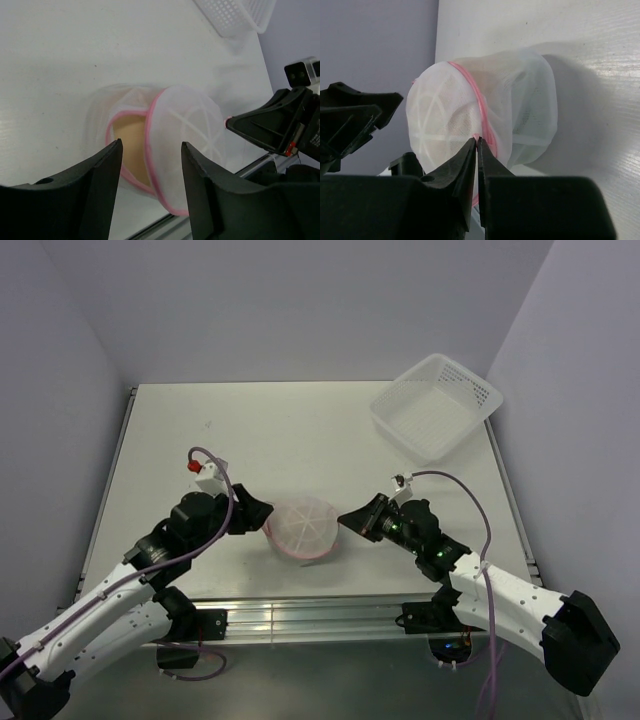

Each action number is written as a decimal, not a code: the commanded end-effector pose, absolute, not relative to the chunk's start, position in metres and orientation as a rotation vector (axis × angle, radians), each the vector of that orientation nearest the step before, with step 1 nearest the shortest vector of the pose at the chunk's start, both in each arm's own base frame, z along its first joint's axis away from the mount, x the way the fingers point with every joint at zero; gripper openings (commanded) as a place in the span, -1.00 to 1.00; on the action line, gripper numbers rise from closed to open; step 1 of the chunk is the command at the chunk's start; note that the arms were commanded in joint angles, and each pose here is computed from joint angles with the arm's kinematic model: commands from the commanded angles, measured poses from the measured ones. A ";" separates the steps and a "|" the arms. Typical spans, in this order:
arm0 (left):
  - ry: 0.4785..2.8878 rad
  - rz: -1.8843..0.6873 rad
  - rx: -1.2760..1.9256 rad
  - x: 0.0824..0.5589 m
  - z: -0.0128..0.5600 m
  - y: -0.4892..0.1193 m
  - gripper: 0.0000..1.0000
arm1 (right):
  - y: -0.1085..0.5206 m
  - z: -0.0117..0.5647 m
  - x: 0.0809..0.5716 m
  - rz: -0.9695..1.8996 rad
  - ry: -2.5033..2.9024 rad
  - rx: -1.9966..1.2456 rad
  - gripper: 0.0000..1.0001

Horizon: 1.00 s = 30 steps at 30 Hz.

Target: Place the bra in the laundry bag and zip it closed

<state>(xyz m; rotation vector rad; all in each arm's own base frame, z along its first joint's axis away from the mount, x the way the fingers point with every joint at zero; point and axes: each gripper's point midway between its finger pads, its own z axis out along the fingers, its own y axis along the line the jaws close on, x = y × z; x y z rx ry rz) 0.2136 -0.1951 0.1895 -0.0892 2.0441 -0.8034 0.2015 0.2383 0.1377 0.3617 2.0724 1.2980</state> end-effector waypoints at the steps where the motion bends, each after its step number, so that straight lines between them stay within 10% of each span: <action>1: 2.080 -0.905 -0.079 0.197 0.199 -0.201 0.11 | 0.246 0.170 0.214 1.316 1.973 0.343 -0.77; 10: 2.136 -0.917 0.007 0.199 0.192 -0.218 0.04 | 0.248 0.174 0.215 1.280 1.974 0.317 -0.78; 16: 2.060 -0.912 -0.011 0.216 0.207 -0.223 -0.75 | 0.248 0.173 0.213 1.261 1.984 0.293 -0.71; 23: 1.991 -0.856 -0.057 0.232 0.220 -0.217 -1.00 | 0.237 0.162 0.208 1.180 2.013 0.243 0.70; 30: 1.969 -0.765 -0.073 0.247 0.218 -0.210 -1.00 | 0.251 0.156 0.188 1.260 2.045 0.142 0.80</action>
